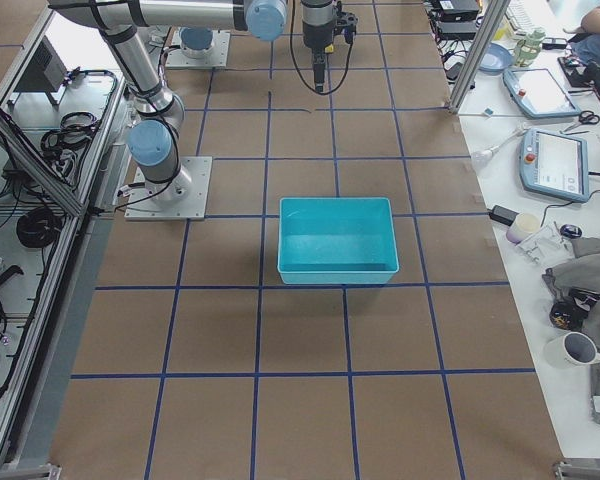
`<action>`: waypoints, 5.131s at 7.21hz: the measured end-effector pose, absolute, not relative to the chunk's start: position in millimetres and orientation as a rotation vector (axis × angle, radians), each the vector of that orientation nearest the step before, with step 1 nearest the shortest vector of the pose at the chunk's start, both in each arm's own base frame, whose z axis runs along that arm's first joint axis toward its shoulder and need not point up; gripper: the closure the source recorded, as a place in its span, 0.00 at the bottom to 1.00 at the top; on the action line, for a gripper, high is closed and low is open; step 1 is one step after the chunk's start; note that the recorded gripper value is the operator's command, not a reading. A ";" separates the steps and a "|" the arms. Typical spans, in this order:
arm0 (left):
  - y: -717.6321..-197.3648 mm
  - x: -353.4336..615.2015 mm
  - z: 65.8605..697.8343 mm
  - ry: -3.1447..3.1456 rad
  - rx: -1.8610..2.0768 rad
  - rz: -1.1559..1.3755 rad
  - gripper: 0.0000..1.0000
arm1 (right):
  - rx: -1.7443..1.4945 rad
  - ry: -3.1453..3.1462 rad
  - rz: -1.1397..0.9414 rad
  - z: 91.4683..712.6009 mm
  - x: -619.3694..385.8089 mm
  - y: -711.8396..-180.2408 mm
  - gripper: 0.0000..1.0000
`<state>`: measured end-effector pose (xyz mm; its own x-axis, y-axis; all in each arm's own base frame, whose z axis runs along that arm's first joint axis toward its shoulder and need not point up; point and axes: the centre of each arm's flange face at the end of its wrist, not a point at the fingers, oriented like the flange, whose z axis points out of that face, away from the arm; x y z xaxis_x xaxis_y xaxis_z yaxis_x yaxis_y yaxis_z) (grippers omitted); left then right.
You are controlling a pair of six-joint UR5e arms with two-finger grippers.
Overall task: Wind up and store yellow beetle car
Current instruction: 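Close the left gripper on the yellow car and drag it, then push the yellow car toward the right arm with the left gripper, then raise the left gripper back while the right gripper moves toward the car, then lower the right gripper onto the yellow car and grasp it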
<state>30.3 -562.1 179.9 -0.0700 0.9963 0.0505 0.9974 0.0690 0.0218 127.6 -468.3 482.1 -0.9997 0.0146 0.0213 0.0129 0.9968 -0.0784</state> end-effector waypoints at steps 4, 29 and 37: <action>-559.1 56.1 178.9 -2.319 -2.078 -0.082 0.65 | -0.023 -3.116 0.120 481.6 127.4 -468.7 0.00; -577.6 -86.6 408.0 -3.034 -0.852 0.048 0.00 | 0.425 -3.081 0.101 431.8 105.9 -522.8 0.00; -510.3 -105.6 535.4 -3.104 0.113 0.124 0.00 | 2.128 -2.245 0.102 264.5 174.0 -609.5 0.00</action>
<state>-105.6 -510.3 535.4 -0.9968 -0.0712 0.0356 -0.0738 0.9942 -0.0783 174.0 -609.5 264.5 -0.0536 -0.9954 0.0793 -0.9985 0.0525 -0.0159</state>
